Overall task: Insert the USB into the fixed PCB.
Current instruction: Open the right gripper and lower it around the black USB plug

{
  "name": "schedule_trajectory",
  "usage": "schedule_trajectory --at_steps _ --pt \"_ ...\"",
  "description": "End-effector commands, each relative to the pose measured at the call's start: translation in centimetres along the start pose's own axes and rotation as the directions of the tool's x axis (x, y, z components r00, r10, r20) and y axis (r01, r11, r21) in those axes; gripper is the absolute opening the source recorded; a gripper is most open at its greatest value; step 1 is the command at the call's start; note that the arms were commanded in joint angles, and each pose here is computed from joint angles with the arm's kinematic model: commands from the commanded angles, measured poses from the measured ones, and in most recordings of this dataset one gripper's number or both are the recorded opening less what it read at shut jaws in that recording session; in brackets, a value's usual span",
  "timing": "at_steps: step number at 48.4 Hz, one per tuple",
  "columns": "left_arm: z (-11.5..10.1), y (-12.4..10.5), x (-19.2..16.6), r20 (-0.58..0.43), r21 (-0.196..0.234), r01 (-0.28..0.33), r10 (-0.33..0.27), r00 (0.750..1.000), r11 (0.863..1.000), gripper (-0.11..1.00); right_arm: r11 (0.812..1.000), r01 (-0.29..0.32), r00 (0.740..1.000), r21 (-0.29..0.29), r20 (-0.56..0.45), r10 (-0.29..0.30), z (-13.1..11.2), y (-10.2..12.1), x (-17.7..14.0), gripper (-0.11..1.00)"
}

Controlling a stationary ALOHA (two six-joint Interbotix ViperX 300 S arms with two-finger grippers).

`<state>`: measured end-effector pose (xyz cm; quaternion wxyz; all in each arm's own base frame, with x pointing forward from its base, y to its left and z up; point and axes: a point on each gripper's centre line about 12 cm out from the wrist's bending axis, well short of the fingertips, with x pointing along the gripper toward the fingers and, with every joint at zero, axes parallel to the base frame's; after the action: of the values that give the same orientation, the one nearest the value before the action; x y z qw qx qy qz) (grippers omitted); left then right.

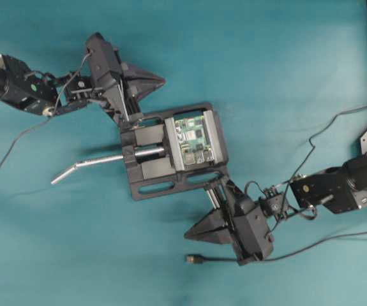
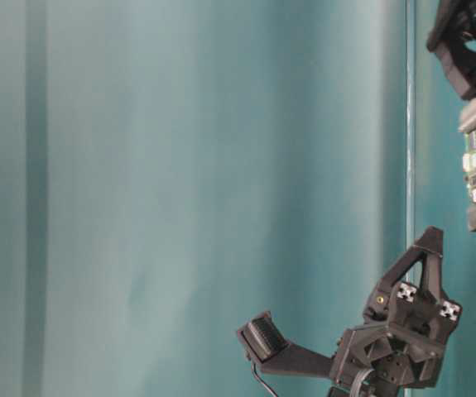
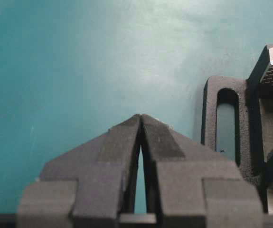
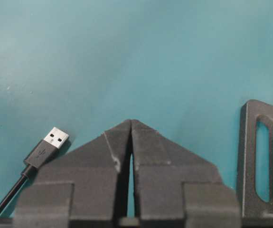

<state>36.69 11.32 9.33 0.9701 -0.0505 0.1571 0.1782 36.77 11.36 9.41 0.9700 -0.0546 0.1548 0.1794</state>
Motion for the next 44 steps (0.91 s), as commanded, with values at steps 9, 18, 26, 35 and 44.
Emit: schedule_trajectory --at_steps 9,18,26,35,44 --pt "5.4 0.1 -2.8 -0.003 -0.009 0.018 -0.018 1.000 1.000 0.00 0.998 0.034 0.993 0.059 0.110 -0.040 2.6 0.3 -0.4 0.01" --pt "5.5 -0.1 -5.0 -0.085 -0.019 0.025 -0.027 0.996 1.000 0.00 0.981 0.103 0.980 0.164 0.150 -0.128 3.4 0.2 -1.6 0.00" --pt "5.6 -0.3 -5.9 -0.088 -0.049 0.030 -0.035 0.996 0.998 0.00 0.952 0.165 0.972 0.256 0.124 -0.201 3.1 0.3 -2.3 0.01" --pt "5.3 -0.6 -6.3 -0.110 -0.112 0.029 -0.041 0.993 0.993 0.00 0.950 0.149 0.977 0.276 0.109 -0.185 3.1 1.7 -2.5 0.00" --pt "5.1 -0.7 -6.7 -0.150 -0.157 0.023 -0.047 0.988 0.987 0.00 0.943 0.139 0.978 0.303 0.107 -0.179 3.5 2.8 -2.3 0.04"
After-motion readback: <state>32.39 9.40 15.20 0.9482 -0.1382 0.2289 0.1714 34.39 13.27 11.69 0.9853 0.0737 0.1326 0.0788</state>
